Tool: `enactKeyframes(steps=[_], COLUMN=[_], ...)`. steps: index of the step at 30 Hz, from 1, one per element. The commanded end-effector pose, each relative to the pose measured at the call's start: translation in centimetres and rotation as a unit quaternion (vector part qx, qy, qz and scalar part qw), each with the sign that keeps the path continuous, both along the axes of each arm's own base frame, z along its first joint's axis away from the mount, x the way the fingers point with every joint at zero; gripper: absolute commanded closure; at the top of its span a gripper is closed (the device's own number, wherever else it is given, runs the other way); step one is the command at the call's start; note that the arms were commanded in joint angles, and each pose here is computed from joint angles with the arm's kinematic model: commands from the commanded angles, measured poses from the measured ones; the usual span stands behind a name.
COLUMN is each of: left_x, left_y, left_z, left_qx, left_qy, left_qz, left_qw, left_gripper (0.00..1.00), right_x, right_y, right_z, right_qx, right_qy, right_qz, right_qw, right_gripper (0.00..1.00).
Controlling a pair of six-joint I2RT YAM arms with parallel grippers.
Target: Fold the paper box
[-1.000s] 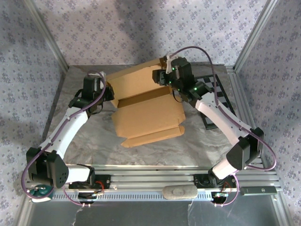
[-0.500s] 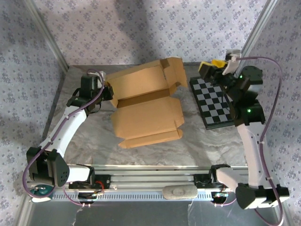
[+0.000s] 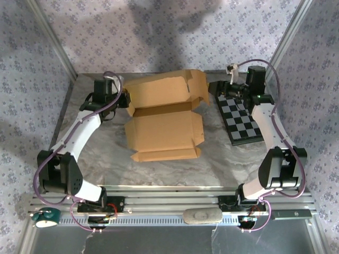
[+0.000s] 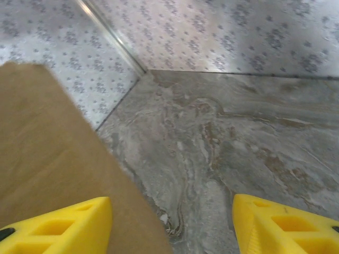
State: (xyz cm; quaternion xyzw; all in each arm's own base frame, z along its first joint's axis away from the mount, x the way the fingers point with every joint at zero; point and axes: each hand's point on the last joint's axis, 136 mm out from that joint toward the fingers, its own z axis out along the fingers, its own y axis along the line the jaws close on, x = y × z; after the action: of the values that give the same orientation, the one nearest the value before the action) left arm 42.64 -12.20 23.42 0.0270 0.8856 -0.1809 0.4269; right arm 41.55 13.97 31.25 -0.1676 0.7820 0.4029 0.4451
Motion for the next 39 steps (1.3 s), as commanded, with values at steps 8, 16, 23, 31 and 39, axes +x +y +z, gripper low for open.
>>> enactKeyframes(steps=[8, 16, 23, 31, 39], left_x=[4.6, 5.0, 4.9, 4.7, 4.6], left_y=[-1.1, -1.2, -1.1, -1.3, -1.4], left_z=[3.6, 2.2, 2.5, 2.6, 2.6], left_qx=[-0.033, -0.054, -0.054, -0.054, -0.05], left_qy=[-0.051, -0.044, -0.043, -0.042, -0.04], left_qz=[-0.073, -0.082, -0.08, -0.083, -0.084], left_qw=[0.995, 0.994, 0.994, 0.994, 0.994], left_gripper=[1.0, 1.0, 1.0, 1.0, 1.0], right_x=[0.6, 0.0, -0.3, -0.8, -1.5], right_y=[1.9, 3.4, 5.3, 6.7, 7.8], right_z=[-1.3, -1.2, -1.2, -0.6, 1.2], right_qx=[0.001, -0.015, -0.033, -0.061, -0.093], right_qy=[-0.026, -0.04, -0.042, -0.06, -0.106], right_qz=[0.056, 0.082, 0.104, 0.108, 0.1], right_qw=[0.998, 0.996, 0.993, 0.99, 0.985], right_gripper=[0.37, 0.37, 0.37, 0.36, 0.35])
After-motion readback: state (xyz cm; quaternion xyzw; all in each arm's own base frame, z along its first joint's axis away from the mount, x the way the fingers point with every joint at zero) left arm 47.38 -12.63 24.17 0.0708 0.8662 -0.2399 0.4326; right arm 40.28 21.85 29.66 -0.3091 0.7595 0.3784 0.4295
